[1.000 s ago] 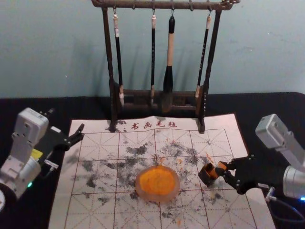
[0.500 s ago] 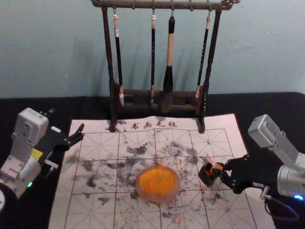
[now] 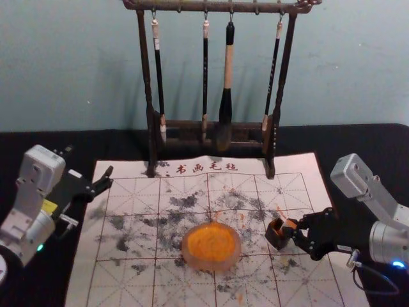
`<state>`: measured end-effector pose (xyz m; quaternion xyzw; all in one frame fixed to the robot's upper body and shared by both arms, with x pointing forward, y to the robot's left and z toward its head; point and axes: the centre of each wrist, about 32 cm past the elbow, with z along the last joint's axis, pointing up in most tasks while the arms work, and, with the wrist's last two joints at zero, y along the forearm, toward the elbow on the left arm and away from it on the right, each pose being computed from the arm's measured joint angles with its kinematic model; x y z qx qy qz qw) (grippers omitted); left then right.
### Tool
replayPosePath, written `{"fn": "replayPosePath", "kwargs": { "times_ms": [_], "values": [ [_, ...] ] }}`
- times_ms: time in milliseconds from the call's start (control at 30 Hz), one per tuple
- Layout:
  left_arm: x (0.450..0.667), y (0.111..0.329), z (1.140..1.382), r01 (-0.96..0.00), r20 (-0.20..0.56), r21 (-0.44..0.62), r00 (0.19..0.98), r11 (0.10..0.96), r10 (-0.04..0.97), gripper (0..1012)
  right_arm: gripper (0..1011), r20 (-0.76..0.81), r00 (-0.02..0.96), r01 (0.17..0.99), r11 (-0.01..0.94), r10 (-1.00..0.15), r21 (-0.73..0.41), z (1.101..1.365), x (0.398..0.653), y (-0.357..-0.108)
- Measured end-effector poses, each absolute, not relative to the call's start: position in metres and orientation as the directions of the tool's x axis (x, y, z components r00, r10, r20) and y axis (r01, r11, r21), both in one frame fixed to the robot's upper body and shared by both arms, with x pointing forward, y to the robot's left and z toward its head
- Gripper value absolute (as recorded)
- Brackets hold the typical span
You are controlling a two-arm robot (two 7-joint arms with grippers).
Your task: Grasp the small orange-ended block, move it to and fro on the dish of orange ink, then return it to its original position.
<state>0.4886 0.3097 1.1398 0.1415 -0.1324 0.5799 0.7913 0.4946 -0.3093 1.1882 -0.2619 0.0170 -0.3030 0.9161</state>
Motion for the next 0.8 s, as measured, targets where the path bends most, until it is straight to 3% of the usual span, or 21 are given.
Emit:
{"fn": "replayPosePath", "kwargs": {
  "times_ms": [667, 800],
  "values": [
    [0.4886, 0.3097, 1.1398, -0.955, 0.374, 0.07, 0.292, 0.287, 0.88, 1001, 108, 0.13, 0.814, 0.55, 0.678, -0.566, -0.489, 1.1884, 0.4942, -0.3097],
    [0.4886, 0.3097, 1.1398, -0.955, 0.374, 0.07, 0.292, 0.287, 0.88, 1001, 205, 0.13, 0.814, 0.55, 0.677, -0.567, -0.488, 1.1885, 0.4942, -0.3098]
  ]
}}
